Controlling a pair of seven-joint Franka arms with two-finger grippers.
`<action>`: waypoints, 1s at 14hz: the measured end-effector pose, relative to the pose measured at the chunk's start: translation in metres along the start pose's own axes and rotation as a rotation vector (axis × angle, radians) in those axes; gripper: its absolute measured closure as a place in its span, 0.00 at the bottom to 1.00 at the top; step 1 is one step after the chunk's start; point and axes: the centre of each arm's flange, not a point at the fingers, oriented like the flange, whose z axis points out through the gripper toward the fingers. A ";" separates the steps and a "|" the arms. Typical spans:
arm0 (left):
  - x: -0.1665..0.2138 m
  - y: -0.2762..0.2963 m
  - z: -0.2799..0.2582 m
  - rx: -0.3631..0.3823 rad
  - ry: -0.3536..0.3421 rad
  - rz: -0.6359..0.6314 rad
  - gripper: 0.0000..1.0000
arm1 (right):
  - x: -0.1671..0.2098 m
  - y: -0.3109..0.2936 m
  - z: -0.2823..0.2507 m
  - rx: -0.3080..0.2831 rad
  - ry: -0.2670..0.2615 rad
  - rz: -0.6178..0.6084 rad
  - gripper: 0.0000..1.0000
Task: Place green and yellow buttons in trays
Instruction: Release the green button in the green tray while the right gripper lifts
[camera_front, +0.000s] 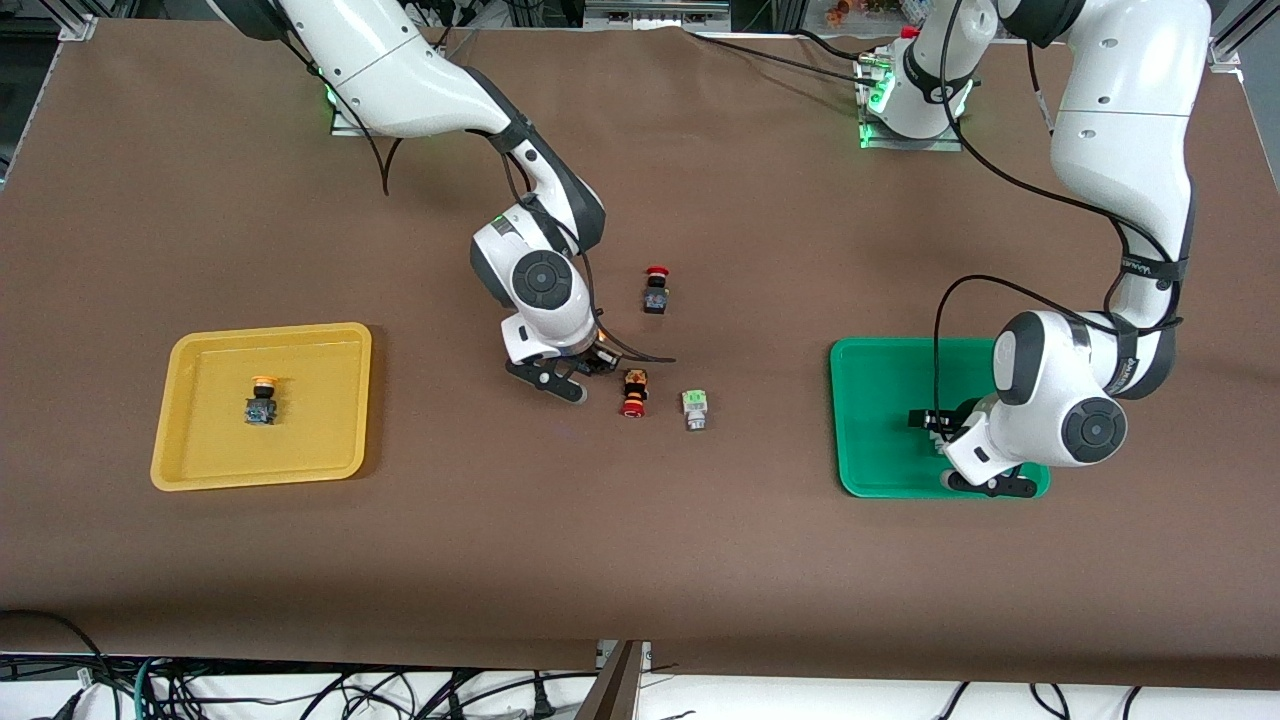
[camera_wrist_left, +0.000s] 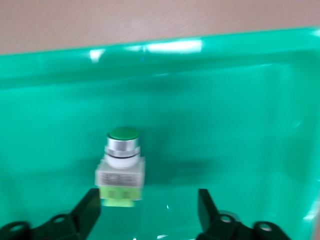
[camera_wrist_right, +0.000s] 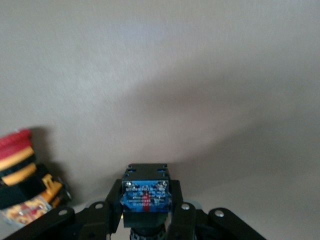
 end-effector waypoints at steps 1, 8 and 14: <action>0.002 0.021 -0.011 -0.015 0.007 0.010 0.00 | 0.015 0.004 -0.009 -0.003 0.011 -0.015 0.59; -0.025 0.243 -0.016 -0.038 0.011 -0.240 0.00 | 0.194 0.172 -0.071 -0.142 -0.085 -0.316 0.59; -0.035 0.336 0.023 -0.075 0.079 -0.412 0.00 | 0.261 0.299 -0.047 -0.186 -0.149 -0.487 0.59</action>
